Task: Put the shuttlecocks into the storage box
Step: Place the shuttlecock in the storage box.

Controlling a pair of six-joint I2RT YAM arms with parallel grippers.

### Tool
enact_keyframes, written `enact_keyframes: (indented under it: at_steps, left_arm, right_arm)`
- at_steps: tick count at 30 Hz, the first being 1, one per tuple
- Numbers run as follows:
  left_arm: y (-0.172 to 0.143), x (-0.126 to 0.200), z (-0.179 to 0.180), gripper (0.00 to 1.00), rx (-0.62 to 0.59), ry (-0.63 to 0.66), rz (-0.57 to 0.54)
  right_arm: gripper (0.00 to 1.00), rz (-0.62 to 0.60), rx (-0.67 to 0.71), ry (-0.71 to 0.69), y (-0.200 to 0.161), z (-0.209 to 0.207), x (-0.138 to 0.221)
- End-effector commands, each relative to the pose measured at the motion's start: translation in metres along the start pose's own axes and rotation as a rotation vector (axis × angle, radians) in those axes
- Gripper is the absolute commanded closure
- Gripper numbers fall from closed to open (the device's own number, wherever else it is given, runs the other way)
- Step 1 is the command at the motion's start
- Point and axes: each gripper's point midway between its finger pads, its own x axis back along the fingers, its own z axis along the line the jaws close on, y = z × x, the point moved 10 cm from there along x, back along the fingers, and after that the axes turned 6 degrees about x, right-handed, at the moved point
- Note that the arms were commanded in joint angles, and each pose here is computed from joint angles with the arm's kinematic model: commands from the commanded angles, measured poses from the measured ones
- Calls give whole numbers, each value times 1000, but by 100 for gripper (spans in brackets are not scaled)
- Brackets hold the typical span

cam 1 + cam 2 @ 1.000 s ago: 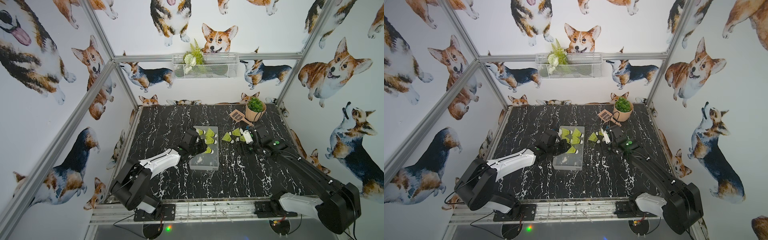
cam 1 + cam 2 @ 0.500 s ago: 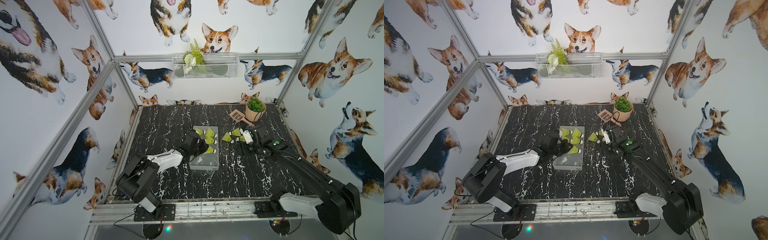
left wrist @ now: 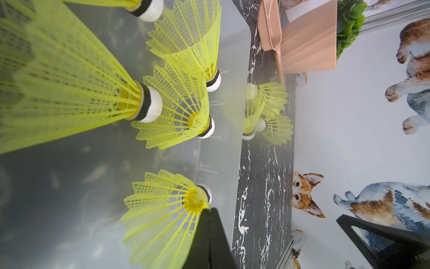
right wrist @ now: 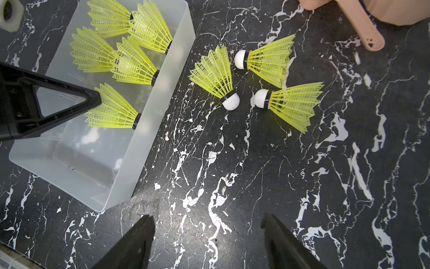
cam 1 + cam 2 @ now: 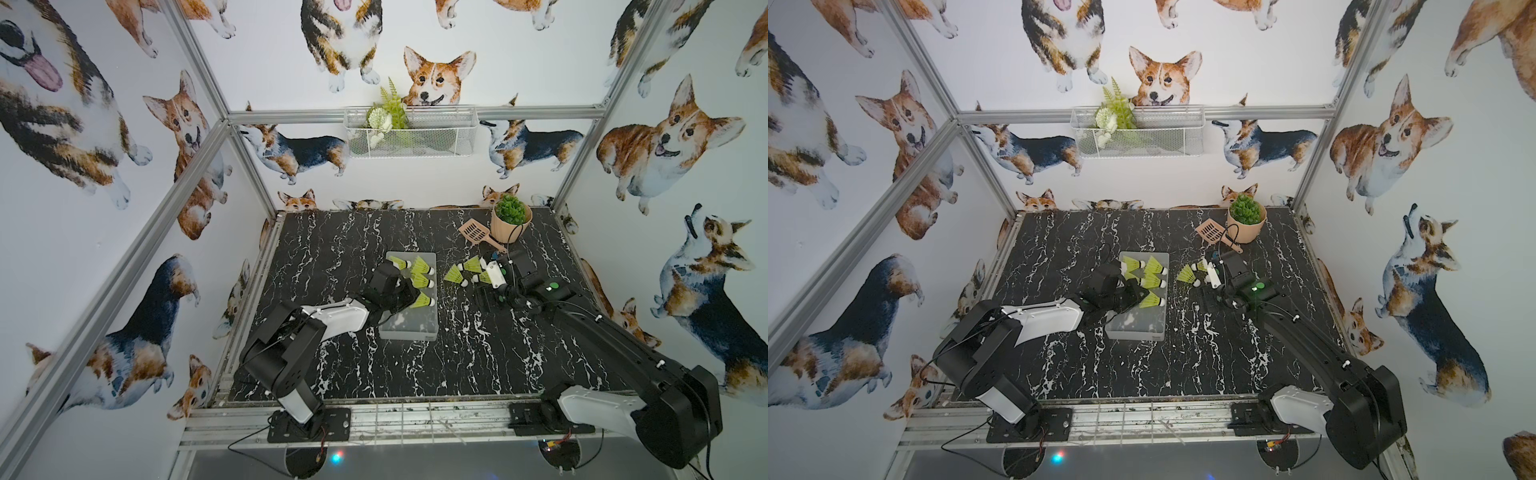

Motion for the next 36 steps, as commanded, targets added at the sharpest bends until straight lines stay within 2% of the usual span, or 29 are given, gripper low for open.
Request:
enact_keyframes:
  at_steps: [1,13,19,29,36]
  left_arm:
    - [0,-1,-6,100,-3,-40,-4]
    - [0,-1,-3,82,-15,-17,-13]
    - [-1,-7,4,80,-14,15,-5]
    - [1,-4,4,69,-48,57,-20]
    - [6,9,-13,64,-118,67,-48]
  right_arm:
    - [22,-4,-3,-12,0,-1,0]
    - [22,-2,-3,-9,-1,-1,0]
    - [22,0,-1,-6,-1,-1,0]
    - [22,3,-2,-5,-1,-1,0]
    - [22,8,-4,-11,-2,-1,-2]
